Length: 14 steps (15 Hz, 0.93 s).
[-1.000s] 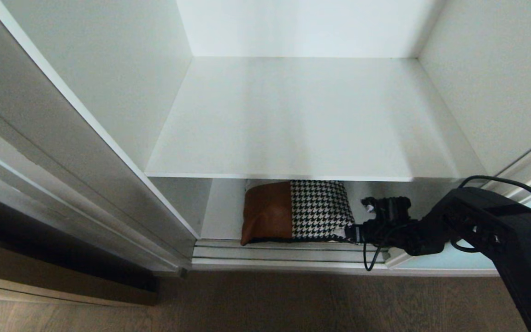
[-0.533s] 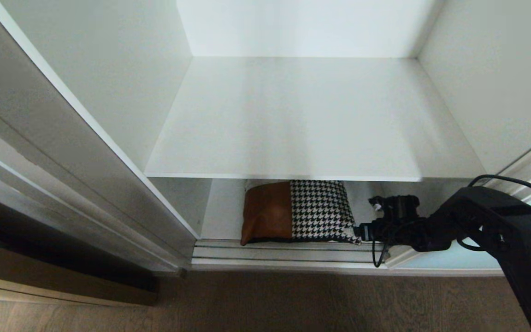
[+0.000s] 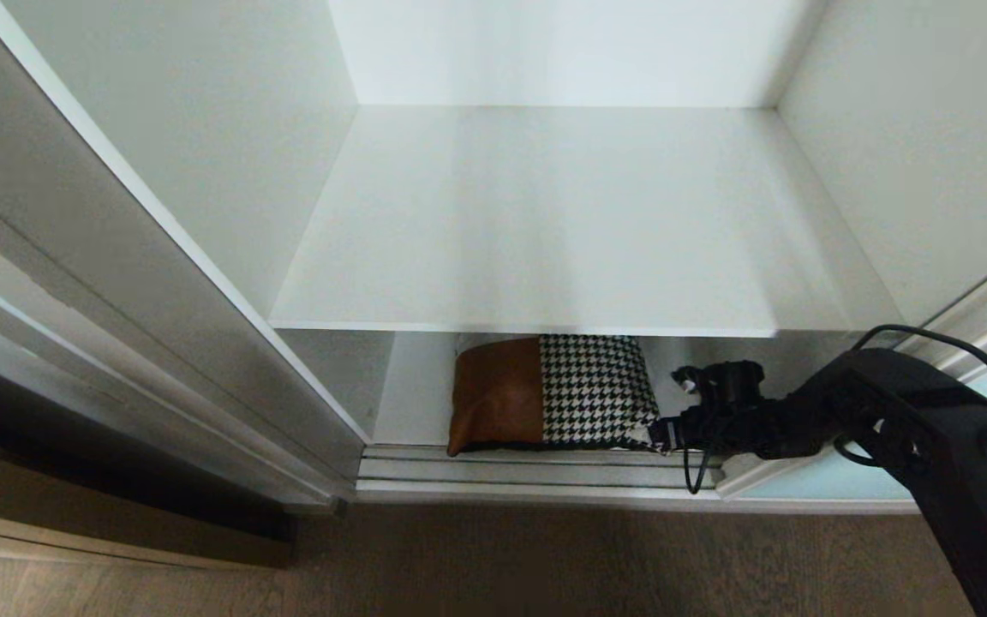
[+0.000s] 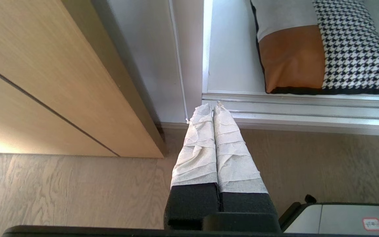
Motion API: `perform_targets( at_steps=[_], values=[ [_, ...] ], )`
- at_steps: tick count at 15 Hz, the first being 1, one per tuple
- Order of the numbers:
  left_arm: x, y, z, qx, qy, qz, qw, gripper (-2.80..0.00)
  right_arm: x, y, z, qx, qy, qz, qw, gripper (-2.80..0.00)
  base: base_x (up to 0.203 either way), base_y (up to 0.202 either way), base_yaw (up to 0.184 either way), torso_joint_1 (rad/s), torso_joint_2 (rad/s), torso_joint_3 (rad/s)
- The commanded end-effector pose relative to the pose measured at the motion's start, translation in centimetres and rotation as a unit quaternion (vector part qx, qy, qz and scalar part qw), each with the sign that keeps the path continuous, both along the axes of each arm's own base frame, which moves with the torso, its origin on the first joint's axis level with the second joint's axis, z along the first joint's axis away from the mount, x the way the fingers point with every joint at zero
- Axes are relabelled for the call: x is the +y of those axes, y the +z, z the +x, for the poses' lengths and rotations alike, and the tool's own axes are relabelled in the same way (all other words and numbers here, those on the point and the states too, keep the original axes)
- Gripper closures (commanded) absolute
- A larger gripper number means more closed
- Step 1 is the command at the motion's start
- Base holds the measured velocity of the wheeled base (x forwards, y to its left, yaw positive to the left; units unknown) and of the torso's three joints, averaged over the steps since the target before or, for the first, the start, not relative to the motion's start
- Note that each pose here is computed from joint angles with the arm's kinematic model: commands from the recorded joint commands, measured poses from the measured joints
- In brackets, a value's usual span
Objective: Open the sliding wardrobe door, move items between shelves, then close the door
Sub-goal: Place the pillow on the higher shelf
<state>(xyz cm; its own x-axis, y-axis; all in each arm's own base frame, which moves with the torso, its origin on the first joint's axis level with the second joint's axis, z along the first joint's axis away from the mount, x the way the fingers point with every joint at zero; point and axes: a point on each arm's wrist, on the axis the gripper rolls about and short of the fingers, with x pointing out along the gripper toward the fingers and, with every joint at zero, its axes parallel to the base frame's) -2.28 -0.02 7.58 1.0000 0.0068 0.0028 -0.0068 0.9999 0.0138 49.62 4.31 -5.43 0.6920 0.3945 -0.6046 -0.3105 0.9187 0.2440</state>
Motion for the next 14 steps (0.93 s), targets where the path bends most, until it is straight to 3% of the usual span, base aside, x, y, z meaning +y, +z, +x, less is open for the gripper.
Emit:
perform_targets(
  at_steps=[1,14],
  values=[
    [0.0,0.0,0.0,0.001,0.0,0.0,1.0,0.0,0.3,-0.2,0.5,-0.002,0.001,0.005,1.0,-2.8,0.0,0.0,0.0,0.0,0.0,0.0],
    [0.0,0.0,0.0,0.001,0.0,0.0,1.0,0.0,1.5,-0.2,1.0,0.004,-0.004,0.027,1.0,-2.8,0.0,0.0,0.0,0.0,0.0,0.0]
  ],
)
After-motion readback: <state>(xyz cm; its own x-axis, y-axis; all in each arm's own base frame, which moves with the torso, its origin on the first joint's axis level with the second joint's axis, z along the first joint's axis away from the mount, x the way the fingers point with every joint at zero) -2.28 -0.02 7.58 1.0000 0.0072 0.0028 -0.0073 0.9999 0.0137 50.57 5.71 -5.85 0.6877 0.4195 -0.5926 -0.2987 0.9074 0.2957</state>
